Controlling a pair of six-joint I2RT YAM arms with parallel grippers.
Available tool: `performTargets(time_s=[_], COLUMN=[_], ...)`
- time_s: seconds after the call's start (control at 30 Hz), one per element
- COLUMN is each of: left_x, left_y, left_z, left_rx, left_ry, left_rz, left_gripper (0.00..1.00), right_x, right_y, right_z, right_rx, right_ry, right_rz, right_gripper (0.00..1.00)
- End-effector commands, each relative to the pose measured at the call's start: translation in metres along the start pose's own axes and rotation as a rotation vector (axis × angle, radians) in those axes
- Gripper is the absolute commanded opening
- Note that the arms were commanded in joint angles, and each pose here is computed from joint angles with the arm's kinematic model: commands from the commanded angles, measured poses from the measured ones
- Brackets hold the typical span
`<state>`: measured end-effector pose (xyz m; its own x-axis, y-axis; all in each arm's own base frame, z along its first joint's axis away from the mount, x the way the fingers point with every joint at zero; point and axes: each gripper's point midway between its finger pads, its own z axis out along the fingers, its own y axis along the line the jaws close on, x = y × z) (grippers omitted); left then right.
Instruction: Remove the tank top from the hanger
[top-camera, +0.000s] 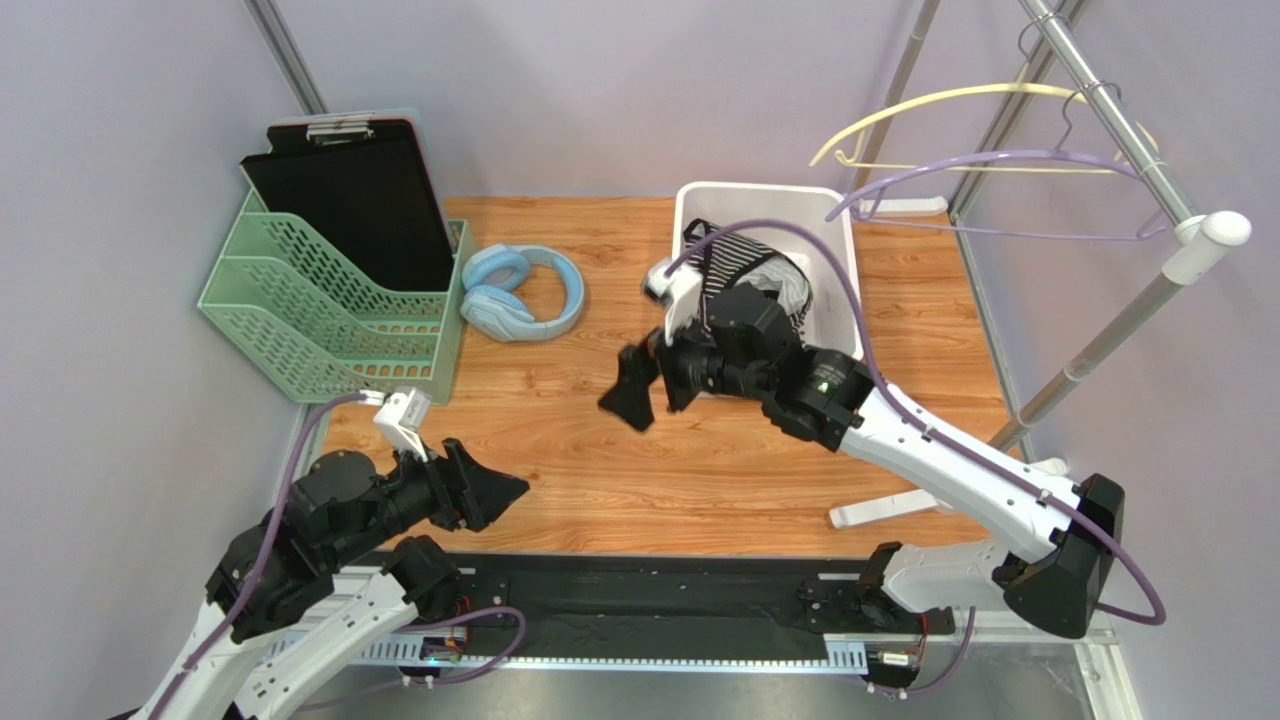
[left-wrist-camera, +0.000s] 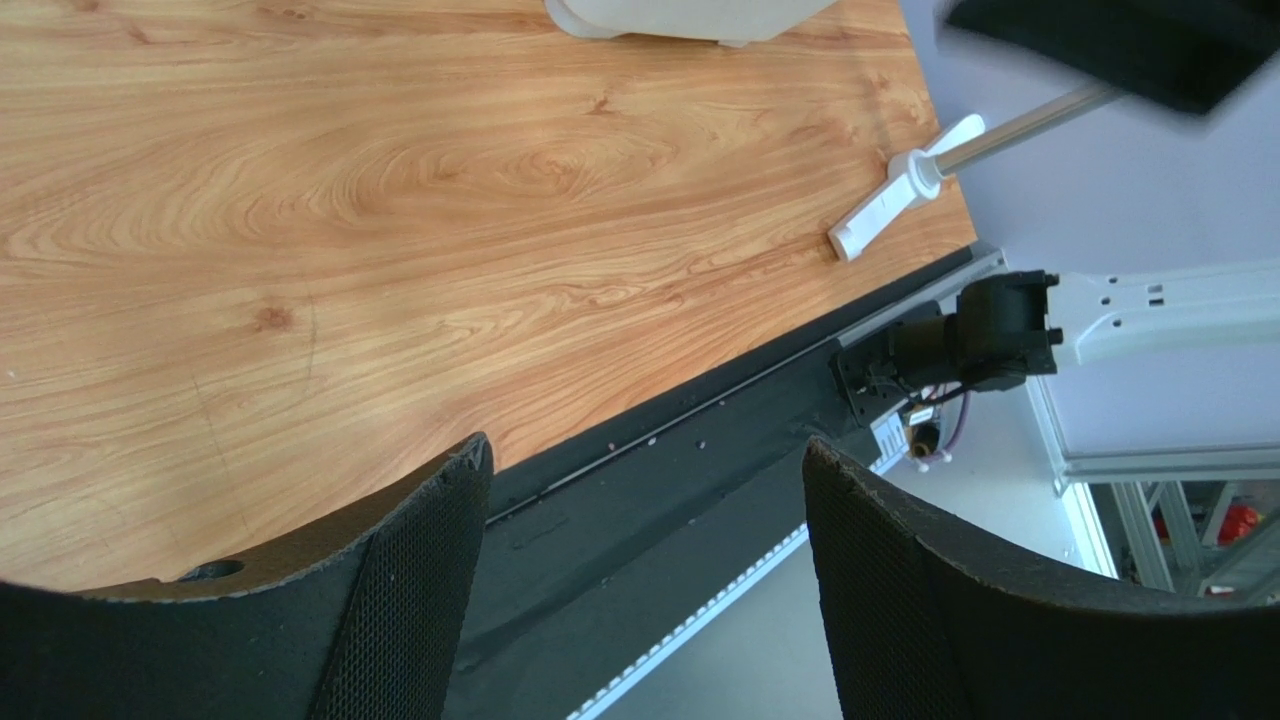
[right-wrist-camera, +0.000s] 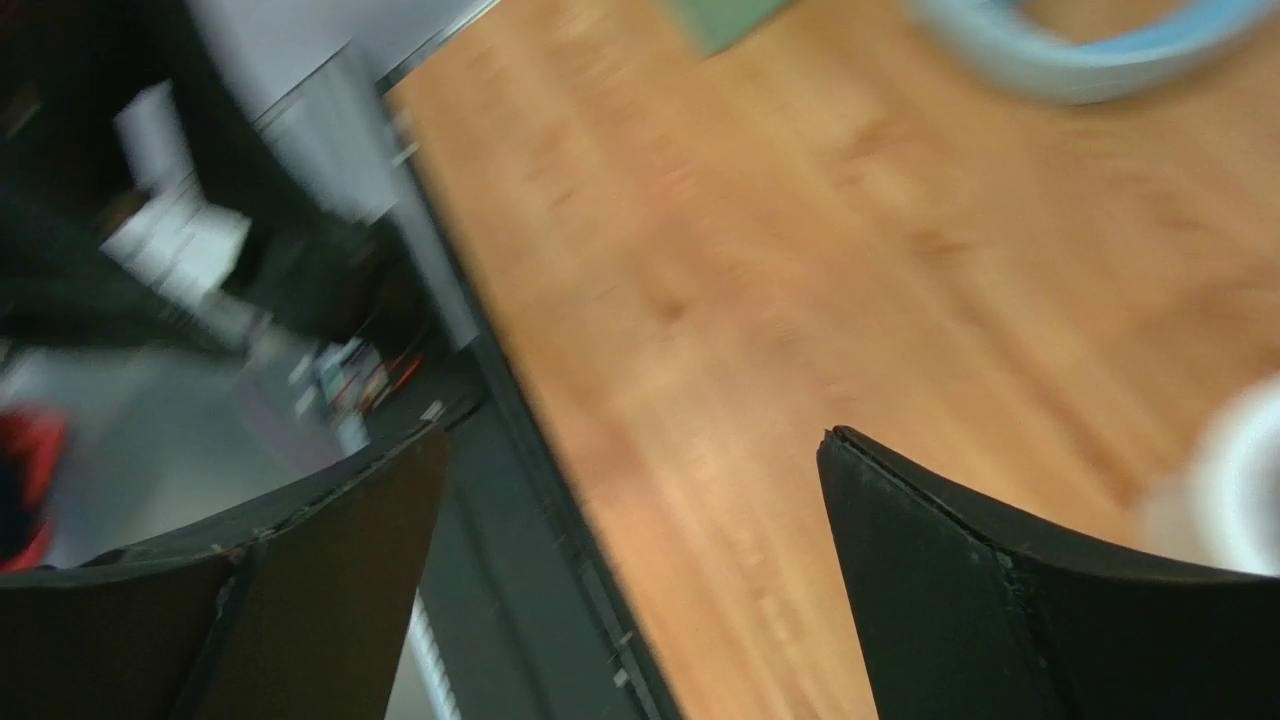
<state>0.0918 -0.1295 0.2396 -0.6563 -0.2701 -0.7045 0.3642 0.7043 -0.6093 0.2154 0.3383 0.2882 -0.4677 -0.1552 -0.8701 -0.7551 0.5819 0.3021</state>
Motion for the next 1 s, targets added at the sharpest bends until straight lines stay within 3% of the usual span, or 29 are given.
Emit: performTargets(time_s=[0.0, 0.1, 0.13, 0.2, 0.23, 0.33, 0.43, 0.5, 0.57, 0.6, 0.67, 0.73, 0.9, 0.97], left_x=[-0.009, -0.007, -0.007, -0.005, -0.004, -0.003, -0.001, -0.002, -0.001, 0.0, 0.004, 0.011, 0.029, 0.041], left_y=[-0.009, -0.008, -0.007, -0.007, -0.006, -0.003, 0.0, 0.005, 0.007, 0.008, 0.011, 0.017, 0.028, 0.038], left_z=[0.008, 0.015, 0.019, 0.025, 0.03, 0.042, 0.052, 0.057, 0.065, 0.067, 0.075, 0.085, 0.107, 0.117], left_rx=[0.047, 0.062, 0.069, 0.085, 0.099, 0.124, 0.145, 0.139, 0.156, 0.162, 0.173, 0.179, 0.206, 0.215], left_ry=[-0.046, -0.067, -0.08, -0.093, -0.108, -0.146, -0.178, -0.206, -0.228, -0.234, -0.245, -0.248, -0.247, -0.251], left_rz=[-0.023, -0.04, -0.046, -0.064, -0.071, -0.1, -0.113, -0.12, -0.123, -0.125, -0.136, -0.137, -0.155, -0.158], left_gripper=[0.8, 0.8, 0.8, 0.8, 0.8, 0.81, 0.81, 0.82, 0.82, 0.82, 0.82, 0.83, 0.86, 0.87], right_x=[0.039, 0.056, 0.083, 0.086, 0.112, 0.107, 0.122, 0.148, 0.146, 0.171, 0.165, 0.201, 0.229, 0.239], right_y=[0.11, 0.11, 0.101, 0.093, 0.08, 0.043, -0.005, -0.059, -0.092, -0.109, -0.121, -0.141, -0.165, -0.171], right_z=[-0.056, -0.069, -0.065, -0.071, -0.065, -0.064, -0.066, -0.065, -0.084, -0.081, -0.097, -0.083, -0.078, -0.079], right_rx=[-0.748, -0.768, -0.749, -0.7, -0.648, -0.412, -0.19, 0.056, 0.195, 0.256, 0.284, 0.383, 0.527, 0.571], right_ry=[0.016, -0.019, 0.024, -0.052, -0.016, -0.167, -0.309, -0.37, -0.52, -0.507, -0.636, -0.56, -0.499, -0.494], right_rz=[-0.179, -0.163, -0.111, -0.098, -0.032, 0.055, 0.189, 0.306, 0.384, 0.432, 0.491, 0.514, 0.533, 0.616], right_gripper=[1.0, 1.0, 1.0, 1.0, 1.0, 1.0, 1.0, 1.0, 1.0, 1.0, 1.0, 1.0, 1.0, 1.0])
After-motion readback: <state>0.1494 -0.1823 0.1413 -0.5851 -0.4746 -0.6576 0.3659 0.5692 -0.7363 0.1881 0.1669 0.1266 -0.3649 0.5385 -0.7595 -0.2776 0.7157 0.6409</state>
